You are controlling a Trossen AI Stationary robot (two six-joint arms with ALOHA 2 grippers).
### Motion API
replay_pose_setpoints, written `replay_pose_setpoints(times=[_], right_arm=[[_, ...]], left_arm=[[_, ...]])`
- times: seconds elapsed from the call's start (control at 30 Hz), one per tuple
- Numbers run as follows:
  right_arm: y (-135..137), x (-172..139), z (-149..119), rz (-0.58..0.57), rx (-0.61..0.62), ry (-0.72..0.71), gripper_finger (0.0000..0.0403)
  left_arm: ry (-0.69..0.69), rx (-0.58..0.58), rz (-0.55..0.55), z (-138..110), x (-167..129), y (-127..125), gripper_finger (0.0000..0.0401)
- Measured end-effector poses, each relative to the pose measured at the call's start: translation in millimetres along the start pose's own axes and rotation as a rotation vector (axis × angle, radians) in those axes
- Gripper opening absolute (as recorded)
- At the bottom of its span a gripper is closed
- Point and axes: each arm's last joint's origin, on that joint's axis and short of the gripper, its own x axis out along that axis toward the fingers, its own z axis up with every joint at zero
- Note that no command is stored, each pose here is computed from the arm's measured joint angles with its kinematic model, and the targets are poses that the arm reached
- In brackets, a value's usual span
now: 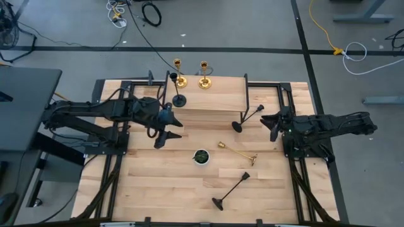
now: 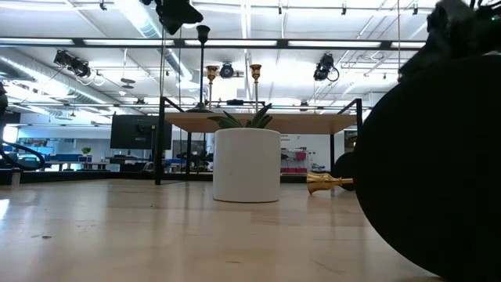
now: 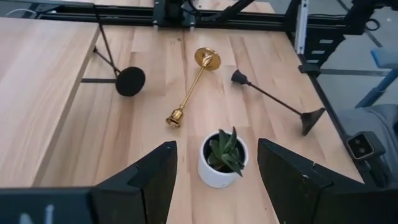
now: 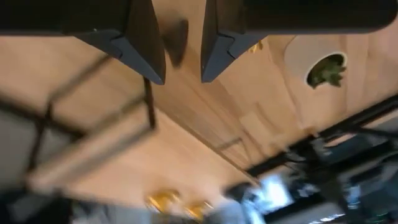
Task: Pick & Place candle stick holders
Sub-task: Put the top black candle holder on the shelf aligned with the other black candle holder
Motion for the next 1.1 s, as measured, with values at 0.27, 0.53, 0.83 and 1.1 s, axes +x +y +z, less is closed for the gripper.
replay_pose_setpoints(times=[0.27,0.53,0.83,1.1], right_arm=[[-8.3,4.2,-19.4,-0.215,0.399,0.205,0.0103],[-7.7,10.2,-23.6,-0.305,0.556,0.222,0.0103],[-9.9,30.3,-38.5,-0.381,0.712,0.189,0.0153],[-21.5,54.8,-63.1,-0.338,0.793,0.075,0.0195]], left_arm=[[-0.008,-0.020,0.041,0.6,-0.4,1.2,0.0222],[-0.016,-0.019,0.044,1.4,-0.4,1.3,0.0222],[-0.017,-0.020,0.044,1.5,-0.4,1.3,0.0222],[-0.017,-0.020,0.043,1.5,-0.4,1.3,0.0222]])
